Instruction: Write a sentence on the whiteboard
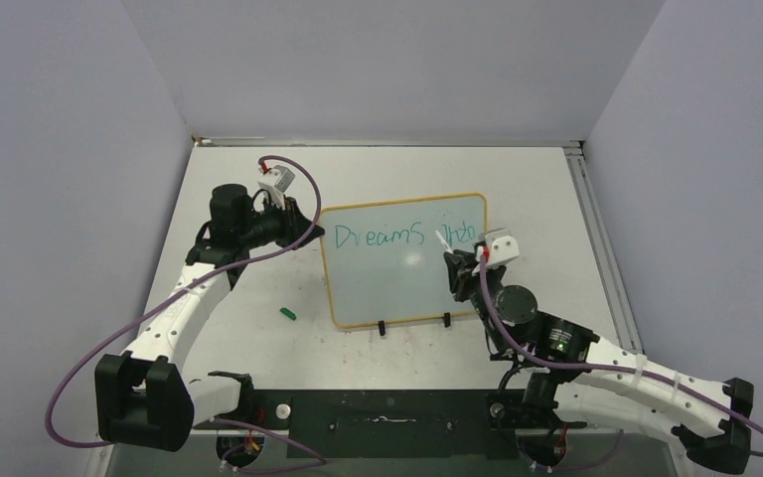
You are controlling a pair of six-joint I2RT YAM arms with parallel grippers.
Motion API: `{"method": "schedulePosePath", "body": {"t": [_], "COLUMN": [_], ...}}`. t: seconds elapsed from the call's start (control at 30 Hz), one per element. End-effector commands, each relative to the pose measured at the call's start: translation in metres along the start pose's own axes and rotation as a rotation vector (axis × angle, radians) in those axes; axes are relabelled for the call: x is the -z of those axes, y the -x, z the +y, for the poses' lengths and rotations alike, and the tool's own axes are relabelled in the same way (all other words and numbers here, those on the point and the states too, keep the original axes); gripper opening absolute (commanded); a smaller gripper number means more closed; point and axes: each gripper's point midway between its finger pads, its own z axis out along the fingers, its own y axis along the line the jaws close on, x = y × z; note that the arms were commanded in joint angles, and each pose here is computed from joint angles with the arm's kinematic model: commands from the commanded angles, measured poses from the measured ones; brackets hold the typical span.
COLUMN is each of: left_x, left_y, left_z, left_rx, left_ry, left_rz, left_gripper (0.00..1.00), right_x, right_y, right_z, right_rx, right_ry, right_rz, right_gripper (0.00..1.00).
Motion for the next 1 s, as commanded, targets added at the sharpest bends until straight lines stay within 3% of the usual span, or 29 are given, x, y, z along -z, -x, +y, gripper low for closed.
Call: {"method": "schedulePosePath", "body": {"t": [0.0,0.4,0.97], "left_x": [0.004,0.005,0.004], "left_y": [0.019,0.018,0.019], "left_z": [-0.011,-0.012,-0.013], "left_rx": [-0.038,-0.035,-0.034], "left_ry": [-0.011,-0.012,-0.018], "left_rz": [-0.048,-0.049,-0.047], "left_gripper": [0.0,0.0,0.0], "right_x": [-0.001,-0.008,-0.034], "right_y": [-0.001,-0.057,-0.096], "right_z": [0.055,0.135,0.17], "right_rx": [0.003,0.038,0.134], "right_ry": [0.153,0.296,0.259], "right_rz": [-0.044,0.008,0.067], "right_gripper": [0.05,0.05,0.05]}}
